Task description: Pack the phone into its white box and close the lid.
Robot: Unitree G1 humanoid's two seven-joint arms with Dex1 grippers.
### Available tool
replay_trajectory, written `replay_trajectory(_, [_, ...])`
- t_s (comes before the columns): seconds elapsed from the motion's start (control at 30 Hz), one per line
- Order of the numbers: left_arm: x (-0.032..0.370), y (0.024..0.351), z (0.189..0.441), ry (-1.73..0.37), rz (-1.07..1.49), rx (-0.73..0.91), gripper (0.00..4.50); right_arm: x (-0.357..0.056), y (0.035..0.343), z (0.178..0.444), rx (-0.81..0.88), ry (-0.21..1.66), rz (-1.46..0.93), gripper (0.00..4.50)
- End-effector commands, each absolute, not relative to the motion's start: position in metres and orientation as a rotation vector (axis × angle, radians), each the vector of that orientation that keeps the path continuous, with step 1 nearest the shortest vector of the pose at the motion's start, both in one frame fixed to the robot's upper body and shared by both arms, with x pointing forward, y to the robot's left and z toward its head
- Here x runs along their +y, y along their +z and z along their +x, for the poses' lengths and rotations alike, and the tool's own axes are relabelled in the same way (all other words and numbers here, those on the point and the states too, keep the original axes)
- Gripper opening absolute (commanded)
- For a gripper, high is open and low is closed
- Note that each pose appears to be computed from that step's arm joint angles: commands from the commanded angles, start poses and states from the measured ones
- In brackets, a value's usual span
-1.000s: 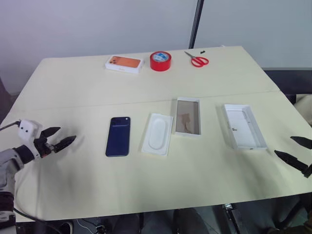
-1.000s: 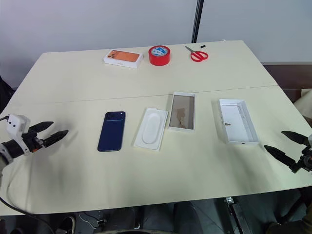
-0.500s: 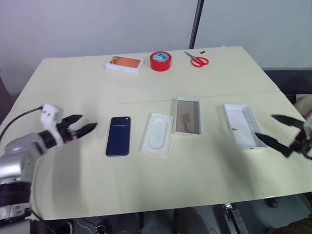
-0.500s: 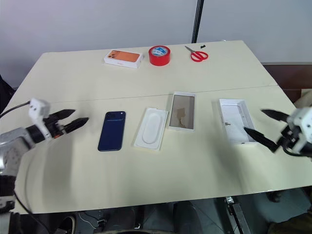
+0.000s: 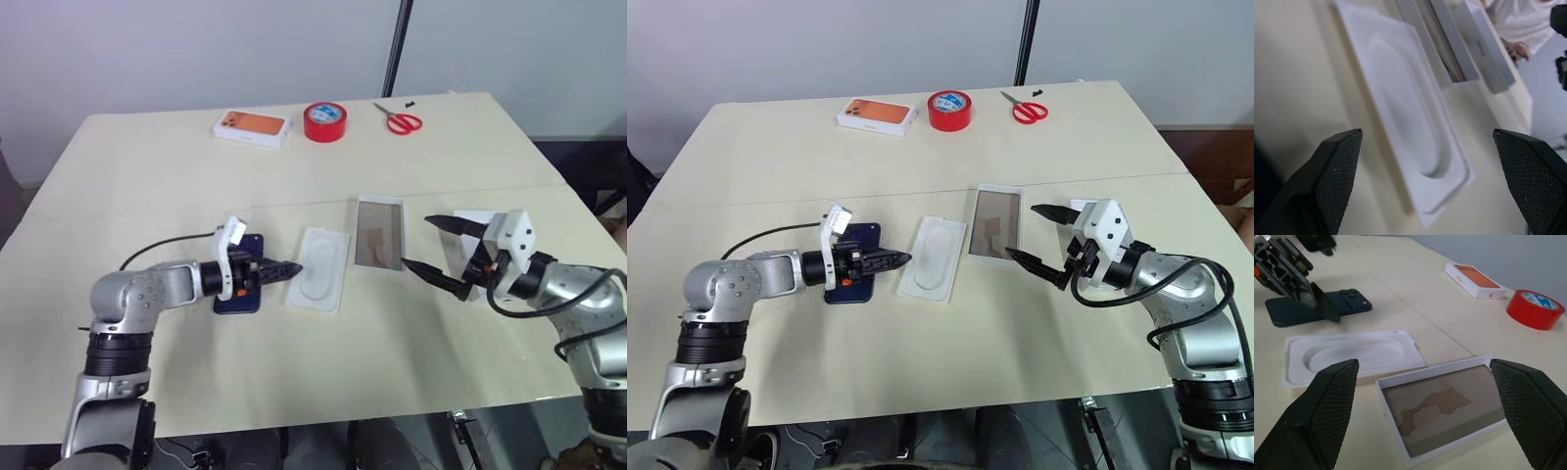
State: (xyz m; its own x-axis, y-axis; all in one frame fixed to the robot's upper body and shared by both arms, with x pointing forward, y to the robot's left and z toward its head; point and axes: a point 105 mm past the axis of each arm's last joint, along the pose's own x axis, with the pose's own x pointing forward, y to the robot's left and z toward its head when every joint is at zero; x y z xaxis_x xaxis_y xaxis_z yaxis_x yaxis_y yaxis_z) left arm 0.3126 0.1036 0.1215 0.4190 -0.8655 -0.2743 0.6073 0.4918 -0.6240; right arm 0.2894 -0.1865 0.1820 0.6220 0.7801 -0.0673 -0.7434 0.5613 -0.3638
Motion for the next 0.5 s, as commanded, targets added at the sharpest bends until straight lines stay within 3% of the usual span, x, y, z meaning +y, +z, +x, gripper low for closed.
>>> replay_trajectory(0.03, [0.095,0.116,0.313,-0.968,-0.486,0.655,4.50,-0.183,0.195,0.285,-0.162,0.894,-0.413,4.49])
replay_trajectory(0.33, [0.090,0.100,0.320,-0.932,-0.519,0.697,4.50,-0.183,0.194,0.283,-0.162,0.889,-0.430,4.49])
replay_trajectory(0.43, [0.093,0.095,0.324,-0.899,-0.547,0.706,3.62,-0.185,0.194,0.281,-0.162,0.882,-0.432,4.50])
replay_trajectory(0.5, [0.094,0.095,0.324,-0.895,-0.557,0.707,2.67,-0.184,0.194,0.281,-0.162,0.880,-0.432,4.50])
